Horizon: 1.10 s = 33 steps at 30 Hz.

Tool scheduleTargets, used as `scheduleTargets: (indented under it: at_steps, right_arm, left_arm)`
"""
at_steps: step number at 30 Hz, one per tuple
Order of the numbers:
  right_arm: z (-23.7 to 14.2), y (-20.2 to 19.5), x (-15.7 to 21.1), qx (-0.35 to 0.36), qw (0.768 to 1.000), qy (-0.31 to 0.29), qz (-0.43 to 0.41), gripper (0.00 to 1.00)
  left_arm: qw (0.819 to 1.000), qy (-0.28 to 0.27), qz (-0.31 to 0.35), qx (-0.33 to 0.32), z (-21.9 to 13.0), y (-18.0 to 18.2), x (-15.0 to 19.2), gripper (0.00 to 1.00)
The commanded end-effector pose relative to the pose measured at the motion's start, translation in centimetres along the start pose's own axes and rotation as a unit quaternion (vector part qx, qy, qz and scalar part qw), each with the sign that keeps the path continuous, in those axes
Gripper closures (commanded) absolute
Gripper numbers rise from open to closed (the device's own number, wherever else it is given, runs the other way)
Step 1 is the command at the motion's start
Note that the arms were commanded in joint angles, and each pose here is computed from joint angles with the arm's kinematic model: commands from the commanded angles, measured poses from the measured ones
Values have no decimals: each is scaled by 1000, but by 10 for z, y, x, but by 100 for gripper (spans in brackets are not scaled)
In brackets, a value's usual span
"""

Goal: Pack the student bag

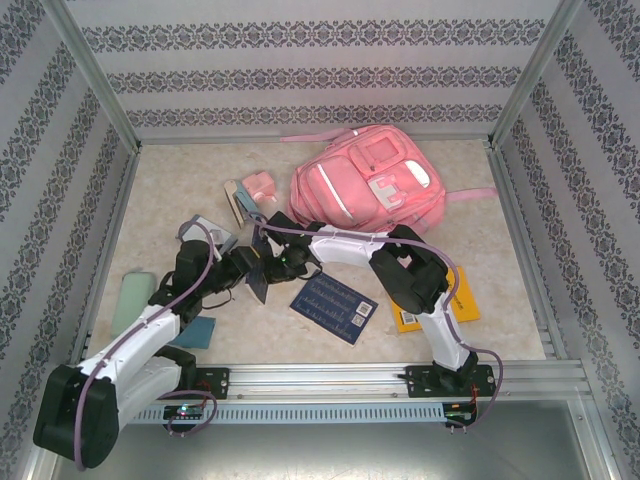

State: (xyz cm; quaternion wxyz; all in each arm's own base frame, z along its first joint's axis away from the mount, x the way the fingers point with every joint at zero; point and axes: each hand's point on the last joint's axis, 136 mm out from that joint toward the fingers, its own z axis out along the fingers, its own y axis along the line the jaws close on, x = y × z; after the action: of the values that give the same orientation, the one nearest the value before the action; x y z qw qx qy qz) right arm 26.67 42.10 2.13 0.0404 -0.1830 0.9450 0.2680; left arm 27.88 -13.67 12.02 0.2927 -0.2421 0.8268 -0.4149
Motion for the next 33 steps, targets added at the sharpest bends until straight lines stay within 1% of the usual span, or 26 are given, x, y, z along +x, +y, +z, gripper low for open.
scheduleTargets:
  at_steps: [1, 6, 8, 13, 16, 19, 23, 24, 27, 33]
  right_arm:
    - [-2, -3, 4, -2, 1000, 4, 13, 85]
    - [-9, -9, 2, 3, 1000, -5, 19, 83]
    - [-9, -11, 3, 4, 1000, -6, 21, 82]
    - [-9, -11, 2, 4, 1000, -7, 22, 82]
    - [-8, -11, 2, 3, 1000, -7, 22, 81]
    - [-8, -11, 1, 3, 1000, -8, 23, 81]
    - [-23, -9, -7, 13, 1000, -24, 8, 79]
    - [-31, -9, -12, 18, 999, -33, 4, 77]
    - [-65, -19, -32, 43, 996, -73, -14, 70]
    - [-131, -67, -70, 130, 980, -146, -40, 61]
  left_arm:
    - [999, 20, 6, -27, 4, 9, 7, 66]
    - [996, 32, 32, -70, 1, 22, 9, 63]
    - [995, 39, 46, -83, 0, 24, 10, 59]
    - [989, 61, 70, -117, -2, 32, 13, 59]
    - [987, 62, 81, -126, -5, 33, 12, 59]
    - [985, 61, 86, -133, -6, 33, 10, 71]
    - [985, 57, 91, -136, -8, 30, 7, 96]
    - [985, 53, 91, -137, -10, 29, 5, 100]
    - [986, 43, 96, -133, -13, 22, 1, 100]
    - [989, 15, 95, -109, -21, 3, -10, 100]
